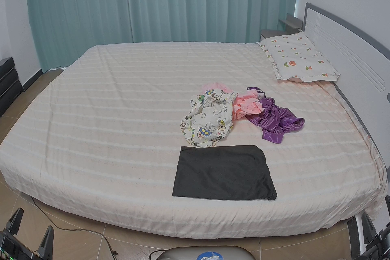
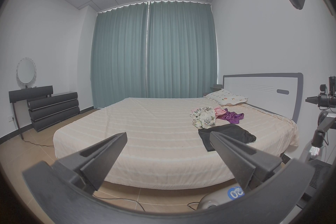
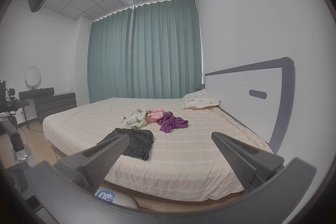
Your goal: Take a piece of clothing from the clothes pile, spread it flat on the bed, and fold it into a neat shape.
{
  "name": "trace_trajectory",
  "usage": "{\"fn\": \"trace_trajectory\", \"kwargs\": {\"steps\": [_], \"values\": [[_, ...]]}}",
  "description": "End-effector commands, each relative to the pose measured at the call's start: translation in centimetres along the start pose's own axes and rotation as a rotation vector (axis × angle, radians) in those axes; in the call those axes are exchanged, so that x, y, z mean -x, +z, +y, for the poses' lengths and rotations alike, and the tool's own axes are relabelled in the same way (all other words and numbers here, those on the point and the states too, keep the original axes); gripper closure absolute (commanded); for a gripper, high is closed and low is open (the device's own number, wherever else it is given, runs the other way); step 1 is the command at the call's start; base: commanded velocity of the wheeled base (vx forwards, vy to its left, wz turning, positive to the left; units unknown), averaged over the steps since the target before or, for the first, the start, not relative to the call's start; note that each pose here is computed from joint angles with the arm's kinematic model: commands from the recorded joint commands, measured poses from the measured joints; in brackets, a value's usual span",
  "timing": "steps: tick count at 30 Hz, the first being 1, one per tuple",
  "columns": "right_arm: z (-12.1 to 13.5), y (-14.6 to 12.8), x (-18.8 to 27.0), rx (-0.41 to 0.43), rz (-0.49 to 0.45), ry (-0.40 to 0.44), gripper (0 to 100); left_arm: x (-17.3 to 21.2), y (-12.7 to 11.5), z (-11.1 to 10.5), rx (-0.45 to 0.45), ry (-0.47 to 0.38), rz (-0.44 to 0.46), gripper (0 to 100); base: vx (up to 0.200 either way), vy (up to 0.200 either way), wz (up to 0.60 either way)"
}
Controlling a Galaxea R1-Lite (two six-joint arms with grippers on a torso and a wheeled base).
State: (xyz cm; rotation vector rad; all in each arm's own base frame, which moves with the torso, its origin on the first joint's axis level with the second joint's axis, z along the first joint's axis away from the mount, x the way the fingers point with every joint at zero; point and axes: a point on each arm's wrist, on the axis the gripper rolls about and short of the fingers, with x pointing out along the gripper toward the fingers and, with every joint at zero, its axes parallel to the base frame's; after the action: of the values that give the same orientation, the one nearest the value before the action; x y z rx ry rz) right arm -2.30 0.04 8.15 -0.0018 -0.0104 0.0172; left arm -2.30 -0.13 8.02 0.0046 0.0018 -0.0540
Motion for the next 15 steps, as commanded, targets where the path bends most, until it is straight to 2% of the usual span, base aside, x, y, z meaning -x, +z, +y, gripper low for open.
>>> {"fn": "trace_trajectory", "kwargs": {"steps": [1,15], "values": [[0.0,-0.52,-0.01,-0.002,0.003,-0.002,0,-0.01,-0.43,0.0,0.0,0.0,0.001,0,0.0,0.0,0.0],[-0.01,-0.52,-0.03,0.0,0.004,-0.002,0,-0.02,-0.48,0.0,0.0,0.0,0.003,0,0.0,0.0,0.0]]}}
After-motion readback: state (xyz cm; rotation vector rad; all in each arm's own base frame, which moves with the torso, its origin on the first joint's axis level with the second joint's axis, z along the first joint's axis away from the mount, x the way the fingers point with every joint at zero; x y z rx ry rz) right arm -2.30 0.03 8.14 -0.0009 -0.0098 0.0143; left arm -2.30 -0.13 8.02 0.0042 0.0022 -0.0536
